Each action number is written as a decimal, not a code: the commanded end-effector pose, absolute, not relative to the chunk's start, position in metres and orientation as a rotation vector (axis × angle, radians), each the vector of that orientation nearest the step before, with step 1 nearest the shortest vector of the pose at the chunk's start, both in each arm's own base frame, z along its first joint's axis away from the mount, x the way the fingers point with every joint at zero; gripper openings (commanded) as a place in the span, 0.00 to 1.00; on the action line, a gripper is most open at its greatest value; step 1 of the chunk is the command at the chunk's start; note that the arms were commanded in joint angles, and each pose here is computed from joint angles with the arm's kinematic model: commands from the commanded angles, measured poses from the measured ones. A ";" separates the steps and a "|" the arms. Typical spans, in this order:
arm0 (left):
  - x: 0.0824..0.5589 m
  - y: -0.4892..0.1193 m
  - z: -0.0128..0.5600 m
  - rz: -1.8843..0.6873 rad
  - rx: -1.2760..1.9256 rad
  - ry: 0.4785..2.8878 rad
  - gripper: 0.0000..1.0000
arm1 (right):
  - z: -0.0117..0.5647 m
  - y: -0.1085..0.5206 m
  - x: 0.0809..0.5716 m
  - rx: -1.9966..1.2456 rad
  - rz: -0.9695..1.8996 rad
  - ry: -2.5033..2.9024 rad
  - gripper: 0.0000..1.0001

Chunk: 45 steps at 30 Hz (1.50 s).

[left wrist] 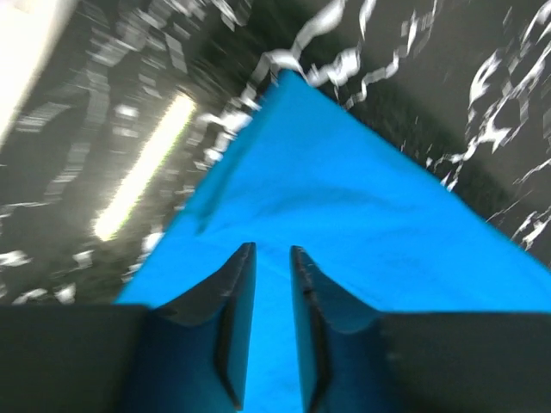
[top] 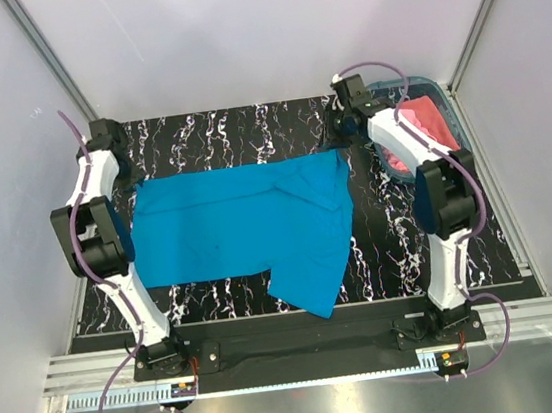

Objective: Fold and stack the t-shirts
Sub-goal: Fold the tshirt

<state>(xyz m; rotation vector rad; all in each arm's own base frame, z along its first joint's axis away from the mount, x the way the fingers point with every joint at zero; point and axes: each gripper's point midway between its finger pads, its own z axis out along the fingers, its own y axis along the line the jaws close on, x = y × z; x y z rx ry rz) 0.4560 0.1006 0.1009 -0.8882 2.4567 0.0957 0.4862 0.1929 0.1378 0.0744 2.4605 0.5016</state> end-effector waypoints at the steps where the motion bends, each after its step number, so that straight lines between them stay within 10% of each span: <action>1: 0.466 0.077 0.079 -0.078 -0.872 2.517 0.23 | 0.123 0.188 0.495 0.133 0.505 2.516 0.28; 21: 0.436 0.100 0.021 0.168 -0.992 2.709 0.23 | 0.028 0.121 0.555 0.248 0.124 2.638 0.26; 31: 0.434 0.076 0.082 0.037 -0.935 2.587 0.51 | 0.146 0.184 0.522 0.013 0.346 2.498 0.64; 45: 0.348 -0.007 0.121 -0.149 -0.778 2.577 0.55 | 0.084 0.278 0.490 -0.049 0.549 2.657 0.44</action>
